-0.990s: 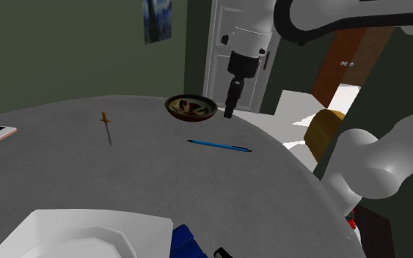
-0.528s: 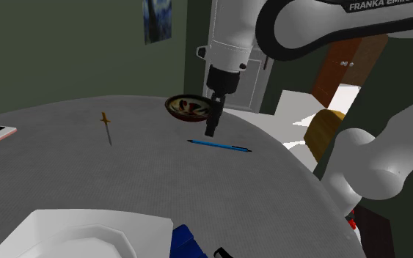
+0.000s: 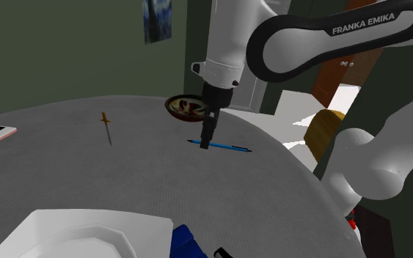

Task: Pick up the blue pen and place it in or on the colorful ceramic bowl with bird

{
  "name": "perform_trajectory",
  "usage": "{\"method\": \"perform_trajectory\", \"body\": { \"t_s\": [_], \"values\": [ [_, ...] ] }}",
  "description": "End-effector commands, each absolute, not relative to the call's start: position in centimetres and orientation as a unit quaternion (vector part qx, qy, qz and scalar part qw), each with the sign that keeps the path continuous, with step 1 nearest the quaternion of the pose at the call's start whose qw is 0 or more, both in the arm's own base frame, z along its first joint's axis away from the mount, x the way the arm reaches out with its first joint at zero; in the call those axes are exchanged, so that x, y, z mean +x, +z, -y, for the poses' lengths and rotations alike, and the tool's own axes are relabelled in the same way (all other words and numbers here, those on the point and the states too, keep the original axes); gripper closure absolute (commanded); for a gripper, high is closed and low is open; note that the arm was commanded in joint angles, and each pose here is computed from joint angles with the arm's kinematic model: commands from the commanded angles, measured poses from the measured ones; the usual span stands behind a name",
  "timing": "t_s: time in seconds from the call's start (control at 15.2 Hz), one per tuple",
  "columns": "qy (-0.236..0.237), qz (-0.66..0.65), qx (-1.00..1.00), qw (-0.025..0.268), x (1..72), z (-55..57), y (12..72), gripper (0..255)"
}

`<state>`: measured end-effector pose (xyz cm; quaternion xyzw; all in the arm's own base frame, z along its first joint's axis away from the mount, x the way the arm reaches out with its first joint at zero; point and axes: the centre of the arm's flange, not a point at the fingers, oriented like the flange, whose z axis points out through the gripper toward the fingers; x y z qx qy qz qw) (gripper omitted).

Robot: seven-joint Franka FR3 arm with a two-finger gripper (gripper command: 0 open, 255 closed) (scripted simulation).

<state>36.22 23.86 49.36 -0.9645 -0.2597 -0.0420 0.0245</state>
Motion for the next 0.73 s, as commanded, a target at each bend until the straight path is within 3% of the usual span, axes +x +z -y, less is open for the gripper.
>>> {"method": "perform_trajectory", "body": {
  "t_s": [0.0,0.4,0.46,0.66],
  "values": [
    [-0.042,0.260,-0.964,0.025,36.22,-23.87,49.17,0],
    [-0.042,0.260,-0.964,0.025,36.22,-23.87,49.18,0],
    [-0.042,0.260,-0.964,0.025,36.22,-23.87,49.18,255],
    [-0.042,0.260,-0.964,0.025,36.22,-23.87,49.18,255]
  ]
}}
